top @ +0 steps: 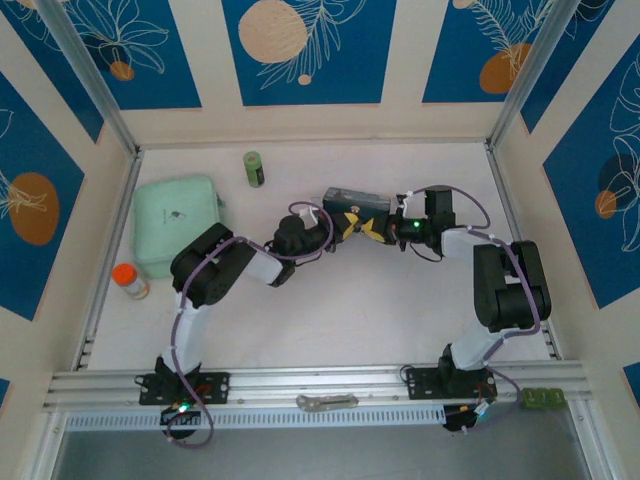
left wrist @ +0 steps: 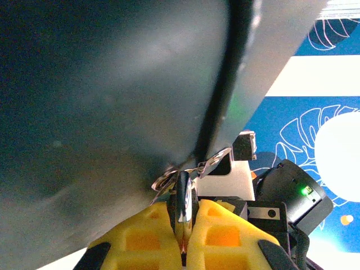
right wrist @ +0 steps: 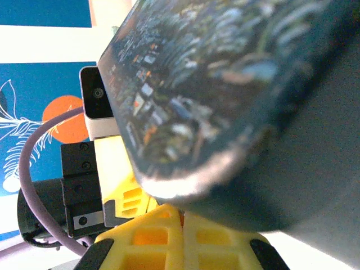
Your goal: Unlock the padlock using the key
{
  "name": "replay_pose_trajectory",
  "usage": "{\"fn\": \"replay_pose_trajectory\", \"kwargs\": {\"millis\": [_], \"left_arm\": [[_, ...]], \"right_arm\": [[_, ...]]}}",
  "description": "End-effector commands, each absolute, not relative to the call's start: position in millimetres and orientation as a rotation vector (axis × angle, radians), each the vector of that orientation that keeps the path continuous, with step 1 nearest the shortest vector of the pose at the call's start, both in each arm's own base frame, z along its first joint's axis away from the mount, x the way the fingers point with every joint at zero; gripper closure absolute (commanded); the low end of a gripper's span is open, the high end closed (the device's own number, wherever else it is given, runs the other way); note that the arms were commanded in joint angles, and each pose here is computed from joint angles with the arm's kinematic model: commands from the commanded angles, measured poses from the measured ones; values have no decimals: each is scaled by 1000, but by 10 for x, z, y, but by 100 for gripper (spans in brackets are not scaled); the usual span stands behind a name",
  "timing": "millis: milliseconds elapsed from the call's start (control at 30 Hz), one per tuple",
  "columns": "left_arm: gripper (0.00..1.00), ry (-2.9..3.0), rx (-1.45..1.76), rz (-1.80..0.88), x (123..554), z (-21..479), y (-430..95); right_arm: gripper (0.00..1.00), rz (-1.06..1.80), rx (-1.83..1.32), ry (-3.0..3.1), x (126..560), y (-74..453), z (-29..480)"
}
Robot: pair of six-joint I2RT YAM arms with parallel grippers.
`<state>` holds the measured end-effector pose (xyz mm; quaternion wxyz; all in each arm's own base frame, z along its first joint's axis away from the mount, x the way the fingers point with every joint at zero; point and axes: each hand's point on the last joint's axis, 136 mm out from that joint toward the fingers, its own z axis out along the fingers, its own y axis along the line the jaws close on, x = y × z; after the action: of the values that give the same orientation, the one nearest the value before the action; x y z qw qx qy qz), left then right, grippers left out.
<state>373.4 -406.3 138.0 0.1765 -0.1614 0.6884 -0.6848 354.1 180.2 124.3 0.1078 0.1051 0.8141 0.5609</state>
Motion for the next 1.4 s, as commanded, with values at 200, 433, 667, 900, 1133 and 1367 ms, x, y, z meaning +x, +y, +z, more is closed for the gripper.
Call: {"fn": "replay_pose_trajectory", "kwargs": {"millis": [200, 433, 667, 900, 1133, 1367], "left_arm": [[100, 1882, -52, -2138, 3176, 1811, -4452], [100, 1880, 107, -1989, 3132, 1810, -4386], [100, 1824, 71, -2050, 3203, 1781, -4338], [100, 1919, -27, -1953, 3270, 1598, -4254], [100, 1959, -132, -1901, 3351, 1515, -4198], [100, 1998, -189, -1833, 3420, 1491, -4159]], "right_arm": [[100, 1683, 420, 2367, 3718, 1902, 1259], [100, 1868, 614, 2397, 3552, 1933, 1262], [100, 1941, 645, 2396, 3484, 1923, 1283], [84, 1618, 569, 2448, 3434, 1688, 1378], [57, 1350, 463, 2481, 3347, 1527, 1425], [53, 930, 219, 2521, 3192, 1415, 1498]]}}
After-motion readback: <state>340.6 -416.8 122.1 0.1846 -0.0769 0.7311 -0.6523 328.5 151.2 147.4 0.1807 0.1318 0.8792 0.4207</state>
